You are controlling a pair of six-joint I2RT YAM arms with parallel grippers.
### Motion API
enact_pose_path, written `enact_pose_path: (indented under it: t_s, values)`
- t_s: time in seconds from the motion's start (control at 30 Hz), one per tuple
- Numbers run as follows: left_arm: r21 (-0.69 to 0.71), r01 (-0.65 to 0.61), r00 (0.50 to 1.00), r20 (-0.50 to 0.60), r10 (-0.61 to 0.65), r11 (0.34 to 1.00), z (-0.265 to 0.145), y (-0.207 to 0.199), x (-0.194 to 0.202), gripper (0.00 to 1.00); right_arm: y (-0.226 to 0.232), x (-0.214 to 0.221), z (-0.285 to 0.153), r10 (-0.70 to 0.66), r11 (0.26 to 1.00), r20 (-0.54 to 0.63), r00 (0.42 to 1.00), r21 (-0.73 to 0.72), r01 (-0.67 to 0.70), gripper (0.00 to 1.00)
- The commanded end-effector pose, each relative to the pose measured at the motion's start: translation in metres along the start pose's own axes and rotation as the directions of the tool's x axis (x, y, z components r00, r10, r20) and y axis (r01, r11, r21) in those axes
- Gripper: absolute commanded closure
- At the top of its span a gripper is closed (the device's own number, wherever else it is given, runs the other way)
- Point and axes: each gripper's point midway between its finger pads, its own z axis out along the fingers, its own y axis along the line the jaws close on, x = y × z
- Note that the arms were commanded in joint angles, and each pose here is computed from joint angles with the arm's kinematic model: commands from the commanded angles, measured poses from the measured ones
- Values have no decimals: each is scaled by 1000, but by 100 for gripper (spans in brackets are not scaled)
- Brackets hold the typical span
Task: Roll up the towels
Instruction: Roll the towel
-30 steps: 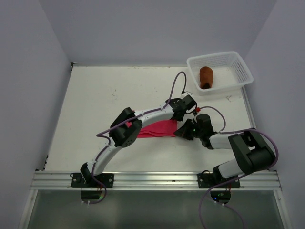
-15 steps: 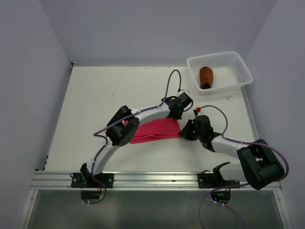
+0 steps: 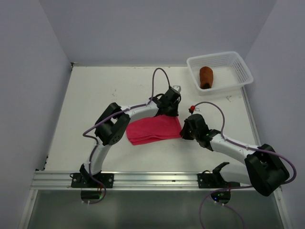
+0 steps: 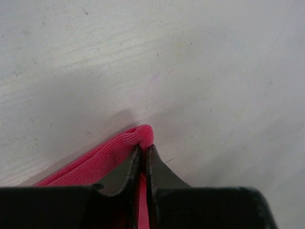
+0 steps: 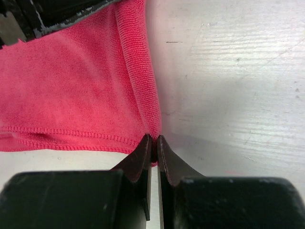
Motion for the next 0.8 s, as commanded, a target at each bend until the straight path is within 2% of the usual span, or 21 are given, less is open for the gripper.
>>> enact_pose_path:
  t_s: [0.0, 0.77]
  values:
    - [106, 37, 976, 208, -59, 994, -28, -19, -74, 100, -20, 17, -12, -68, 991, -77, 995, 113, 77, 100]
    - [145, 13, 973, 227, -47, 989, -48, -2, -77, 100, 10, 2, -21, -226, 955, -69, 972, 181, 235, 100]
